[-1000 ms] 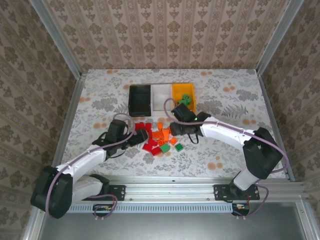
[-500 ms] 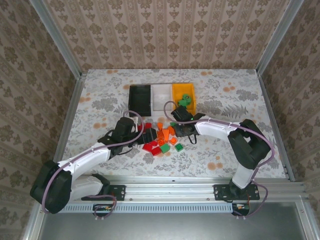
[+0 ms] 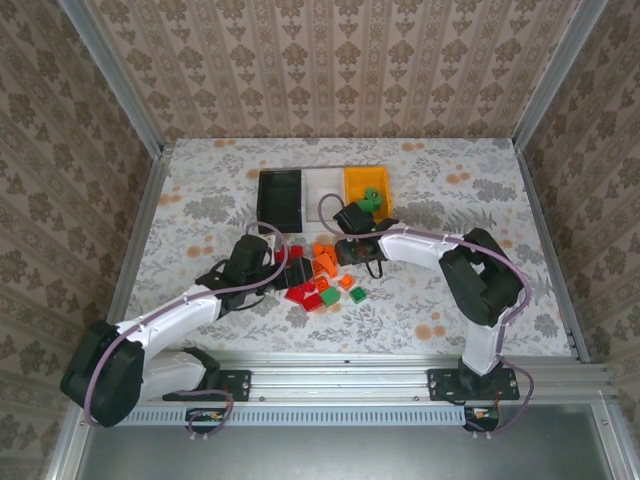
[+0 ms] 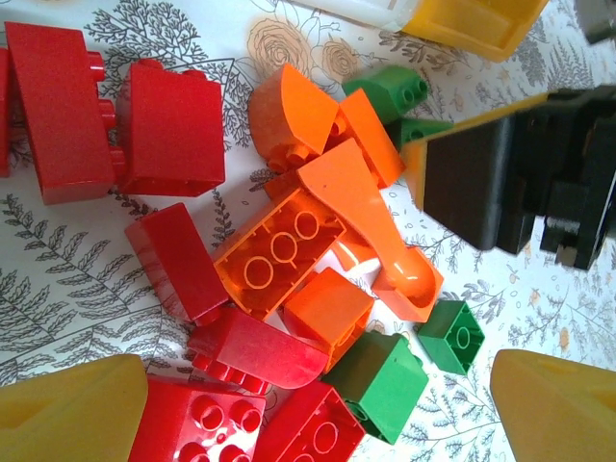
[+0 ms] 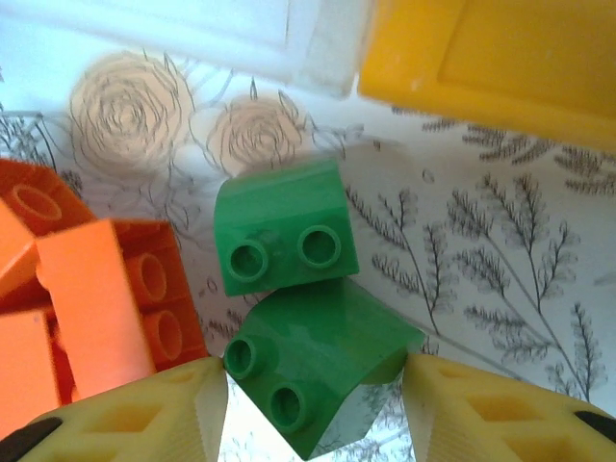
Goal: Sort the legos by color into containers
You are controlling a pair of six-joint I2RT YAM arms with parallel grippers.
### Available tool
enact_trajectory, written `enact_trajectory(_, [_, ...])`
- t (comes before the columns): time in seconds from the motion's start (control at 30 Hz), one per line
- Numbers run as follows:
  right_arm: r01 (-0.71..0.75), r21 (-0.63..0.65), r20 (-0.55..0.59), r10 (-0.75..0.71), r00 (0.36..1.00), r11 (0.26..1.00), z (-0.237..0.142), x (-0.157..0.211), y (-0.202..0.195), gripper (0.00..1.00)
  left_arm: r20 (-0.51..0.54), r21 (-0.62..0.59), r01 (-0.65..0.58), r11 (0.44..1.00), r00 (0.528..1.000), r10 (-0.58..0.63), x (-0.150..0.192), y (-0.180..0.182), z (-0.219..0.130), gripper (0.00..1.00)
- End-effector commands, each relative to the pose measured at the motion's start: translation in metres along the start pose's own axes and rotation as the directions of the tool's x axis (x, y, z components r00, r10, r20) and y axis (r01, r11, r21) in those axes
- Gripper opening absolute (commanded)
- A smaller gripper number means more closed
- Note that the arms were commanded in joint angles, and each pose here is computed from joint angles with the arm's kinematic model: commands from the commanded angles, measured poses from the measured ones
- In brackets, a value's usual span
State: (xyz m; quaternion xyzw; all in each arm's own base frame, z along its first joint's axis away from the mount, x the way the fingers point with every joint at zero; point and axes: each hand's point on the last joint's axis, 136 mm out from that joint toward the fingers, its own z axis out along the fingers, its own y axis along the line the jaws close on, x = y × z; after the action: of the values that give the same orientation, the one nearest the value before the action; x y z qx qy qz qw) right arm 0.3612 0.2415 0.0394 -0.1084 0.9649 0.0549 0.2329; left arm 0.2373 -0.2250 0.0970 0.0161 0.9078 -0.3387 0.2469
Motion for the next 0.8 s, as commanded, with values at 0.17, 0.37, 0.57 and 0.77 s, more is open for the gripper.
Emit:
enact_trajectory(0.17, [-0.001,-0.005,-0.013,0.001,1.0,1.0,0.01,0.001,-0.005,0.46,0.026,-0.016,-0.04,0.999,0.999,0.04,-0.008,-0.003,-0.007,0.95])
enact_trajectory(0.37, [-0.02,-0.033,0.013,0.02,1.0,0.999,0.0,-0.001,-0.004,0.41,0.027,-0.013,-0.044,0.999,0.999,0.044,-0.011,-0.005,-0.006,0.95])
enact_trajectory(0.57, [-0.034,-0.053,0.035,0.036,0.999,0.998,-0.013,0.003,-0.005,0.41,0.028,-0.012,-0.042,0.999,0.999,0.042,-0.012,-0.005,-0.005,0.96])
enact_trajectory(0.77, [-0.044,-0.047,0.081,0.048,0.996,0.998,-0.032,-0.001,-0.011,0.41,0.026,-0.001,-0.042,0.999,0.999,0.042,-0.013,-0.009,-0.006,0.96])
